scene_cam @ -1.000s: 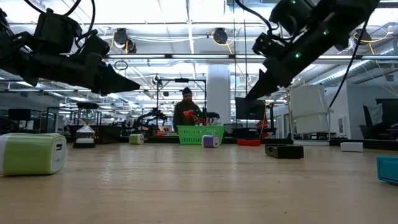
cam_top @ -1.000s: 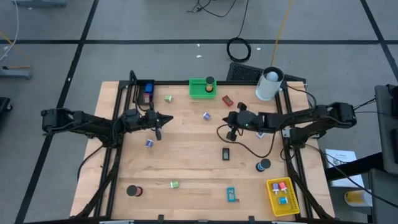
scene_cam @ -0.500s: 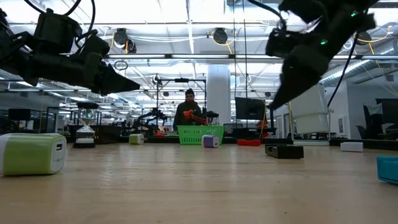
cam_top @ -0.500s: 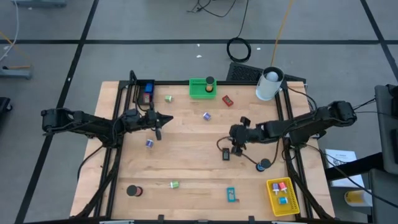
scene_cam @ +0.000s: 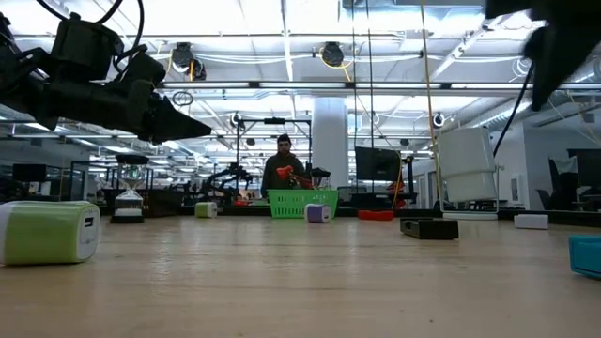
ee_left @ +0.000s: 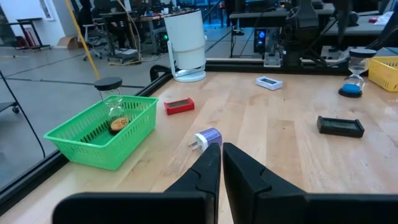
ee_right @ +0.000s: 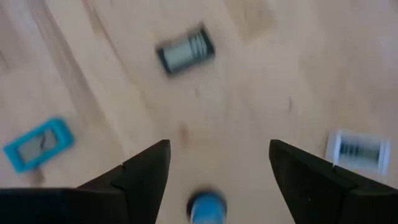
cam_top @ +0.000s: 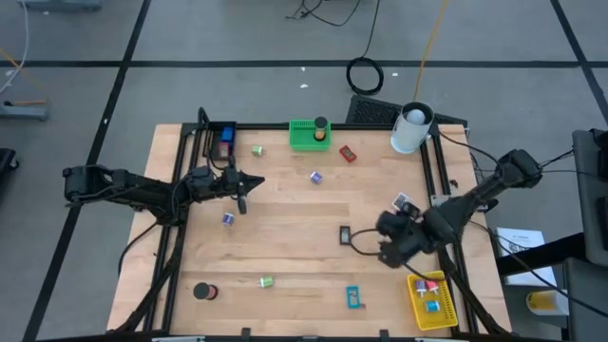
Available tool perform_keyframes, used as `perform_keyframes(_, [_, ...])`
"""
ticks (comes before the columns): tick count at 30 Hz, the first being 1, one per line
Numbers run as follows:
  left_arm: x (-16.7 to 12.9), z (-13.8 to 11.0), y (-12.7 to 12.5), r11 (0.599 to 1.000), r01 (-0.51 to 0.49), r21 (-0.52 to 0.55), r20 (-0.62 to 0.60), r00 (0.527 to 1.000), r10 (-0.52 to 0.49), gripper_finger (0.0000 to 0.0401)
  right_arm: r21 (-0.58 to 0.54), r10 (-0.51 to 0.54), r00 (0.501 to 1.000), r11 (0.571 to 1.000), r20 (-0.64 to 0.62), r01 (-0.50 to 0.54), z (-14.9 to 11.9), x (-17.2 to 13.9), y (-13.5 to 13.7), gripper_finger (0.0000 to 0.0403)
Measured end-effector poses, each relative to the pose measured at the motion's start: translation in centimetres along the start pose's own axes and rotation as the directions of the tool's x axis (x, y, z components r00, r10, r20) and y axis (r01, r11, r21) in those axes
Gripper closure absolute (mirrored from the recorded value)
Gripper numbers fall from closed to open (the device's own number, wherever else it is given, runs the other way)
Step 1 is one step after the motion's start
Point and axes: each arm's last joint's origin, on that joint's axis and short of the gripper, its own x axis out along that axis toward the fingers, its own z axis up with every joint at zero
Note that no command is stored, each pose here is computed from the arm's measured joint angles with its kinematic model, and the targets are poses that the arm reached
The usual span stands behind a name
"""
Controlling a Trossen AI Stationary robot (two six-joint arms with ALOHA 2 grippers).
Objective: Pick & Place Office items
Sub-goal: Put the blue hourglass into the green basket
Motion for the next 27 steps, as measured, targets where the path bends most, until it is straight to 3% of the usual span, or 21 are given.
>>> perform_keyframes(5, [0.0,0.0,0.0,1.000,0.000,0.000,0.000,1.000,0.000,0.0375,0.069,-0.096,0.993,0.993,-0.068,0.100,-2.9,-1.0,-0.1,0.0129])
perform_keyframes(10, [0.0,0.0,0.0,1.000,0.000,0.000,0.000,1.000,0.000,0.0375,0.096,-0.125,0.989,0.987,-0.076,0.132,-4.0,-1.4,-0.2,0.0103])
perform_keyframes(17, [0.0,0.0,0.0,1.000,-0.001,0.000,-0.002,1.000,0.001,0.0375,0.102,-0.116,0.988,0.987,-0.102,0.126,-5.1,-1.0,0.0,0.0063])
perform_keyframes(27, [0.0,-0.1,0.0,1.000,0.000,0.000,-0.008,1.000,0.000,0.0375,0.063,-0.066,0.992,0.995,-0.111,0.074,-7.3,2.0,0.3,0.0064])
